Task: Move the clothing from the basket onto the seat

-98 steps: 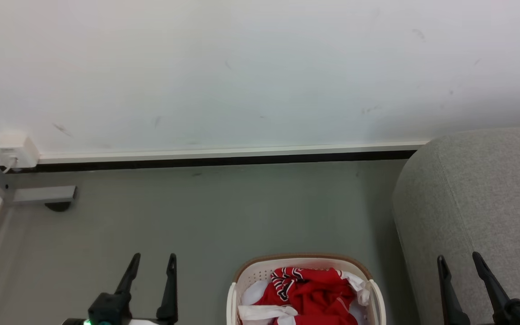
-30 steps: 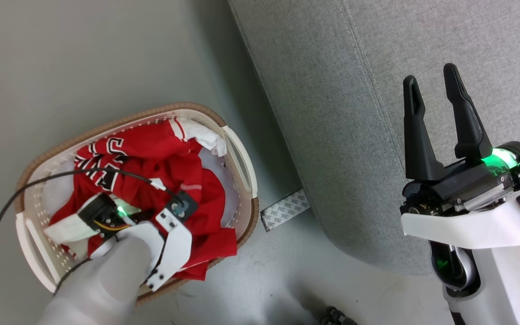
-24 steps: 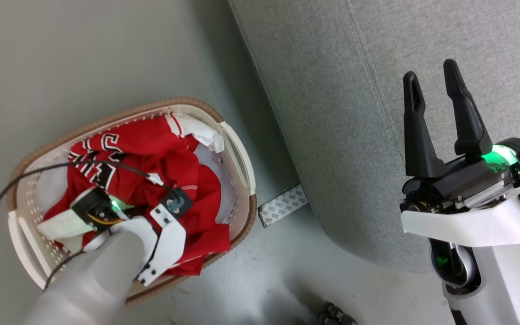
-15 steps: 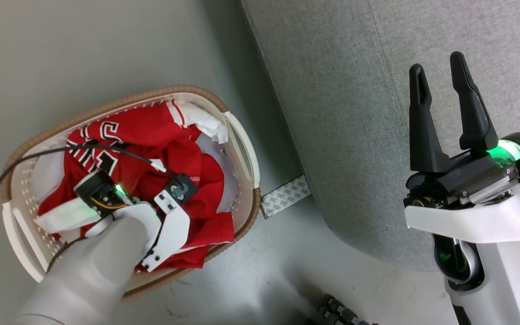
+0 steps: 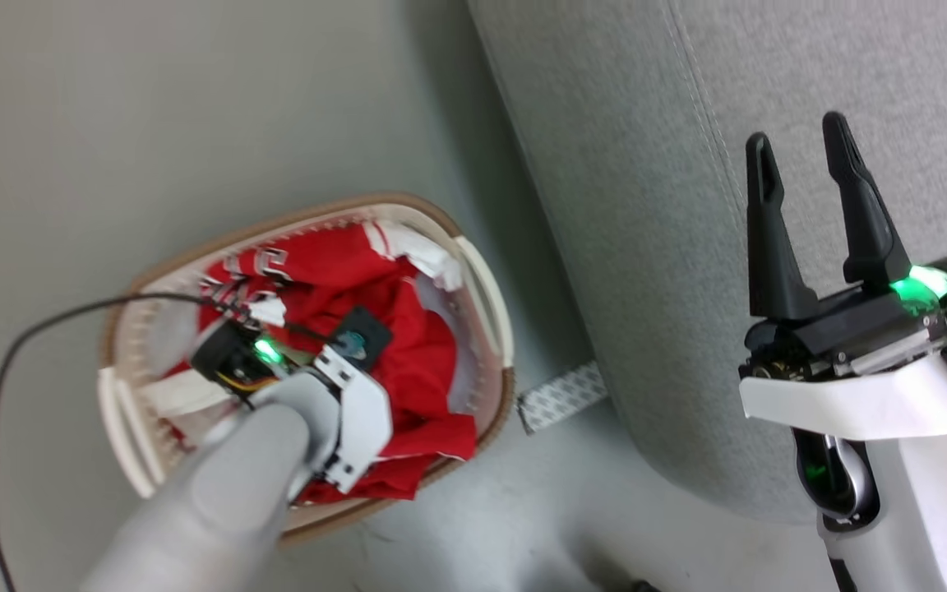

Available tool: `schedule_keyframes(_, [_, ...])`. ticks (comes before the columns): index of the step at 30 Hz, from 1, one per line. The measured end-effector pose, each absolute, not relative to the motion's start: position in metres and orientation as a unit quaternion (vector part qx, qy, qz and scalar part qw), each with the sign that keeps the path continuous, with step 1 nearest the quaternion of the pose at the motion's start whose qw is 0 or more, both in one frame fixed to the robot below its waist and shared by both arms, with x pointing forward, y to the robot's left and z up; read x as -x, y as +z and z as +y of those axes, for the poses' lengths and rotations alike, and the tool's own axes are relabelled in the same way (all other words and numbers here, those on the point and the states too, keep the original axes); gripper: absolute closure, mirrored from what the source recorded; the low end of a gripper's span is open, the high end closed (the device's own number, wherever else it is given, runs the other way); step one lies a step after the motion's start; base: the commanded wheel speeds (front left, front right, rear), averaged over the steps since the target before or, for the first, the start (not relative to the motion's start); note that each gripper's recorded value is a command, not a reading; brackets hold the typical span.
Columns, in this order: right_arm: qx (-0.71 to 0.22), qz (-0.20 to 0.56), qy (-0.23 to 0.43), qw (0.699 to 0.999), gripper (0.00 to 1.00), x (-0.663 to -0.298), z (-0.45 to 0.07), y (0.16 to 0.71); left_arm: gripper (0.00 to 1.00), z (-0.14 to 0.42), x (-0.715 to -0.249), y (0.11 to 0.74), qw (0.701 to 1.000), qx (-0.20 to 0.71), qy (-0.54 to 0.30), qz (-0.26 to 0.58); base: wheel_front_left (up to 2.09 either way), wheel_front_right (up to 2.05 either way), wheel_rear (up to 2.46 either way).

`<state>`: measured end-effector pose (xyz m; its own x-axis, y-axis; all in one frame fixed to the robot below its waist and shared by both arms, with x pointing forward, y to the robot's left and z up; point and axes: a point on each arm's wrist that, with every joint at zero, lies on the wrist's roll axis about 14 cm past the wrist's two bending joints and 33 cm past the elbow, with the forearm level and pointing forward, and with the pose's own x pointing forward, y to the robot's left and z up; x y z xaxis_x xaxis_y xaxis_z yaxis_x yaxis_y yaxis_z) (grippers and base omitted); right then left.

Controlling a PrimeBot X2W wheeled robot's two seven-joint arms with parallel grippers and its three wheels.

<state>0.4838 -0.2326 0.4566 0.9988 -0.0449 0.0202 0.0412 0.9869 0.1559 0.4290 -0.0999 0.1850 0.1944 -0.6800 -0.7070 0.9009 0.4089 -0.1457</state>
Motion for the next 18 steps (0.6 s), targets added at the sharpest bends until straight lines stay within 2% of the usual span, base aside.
schedule_keyframes(8, [-0.073, -0.023, -0.011, 0.997, 0.00, -0.466, -0.219, 0.472, 1.00, -0.091, -0.426, 0.259, 0.813, -0.086, -0.486, 0.309, 0.00, 0.00, 0.00])
schedule_keyframes(18, [-0.090, -0.031, 0.006, 0.995, 0.00, -0.430, -0.197, 0.488, 1.00, -0.050, -0.430, 0.354, 0.889, -0.033, -0.402, 0.218, 0.00, 0.00, 0.00])
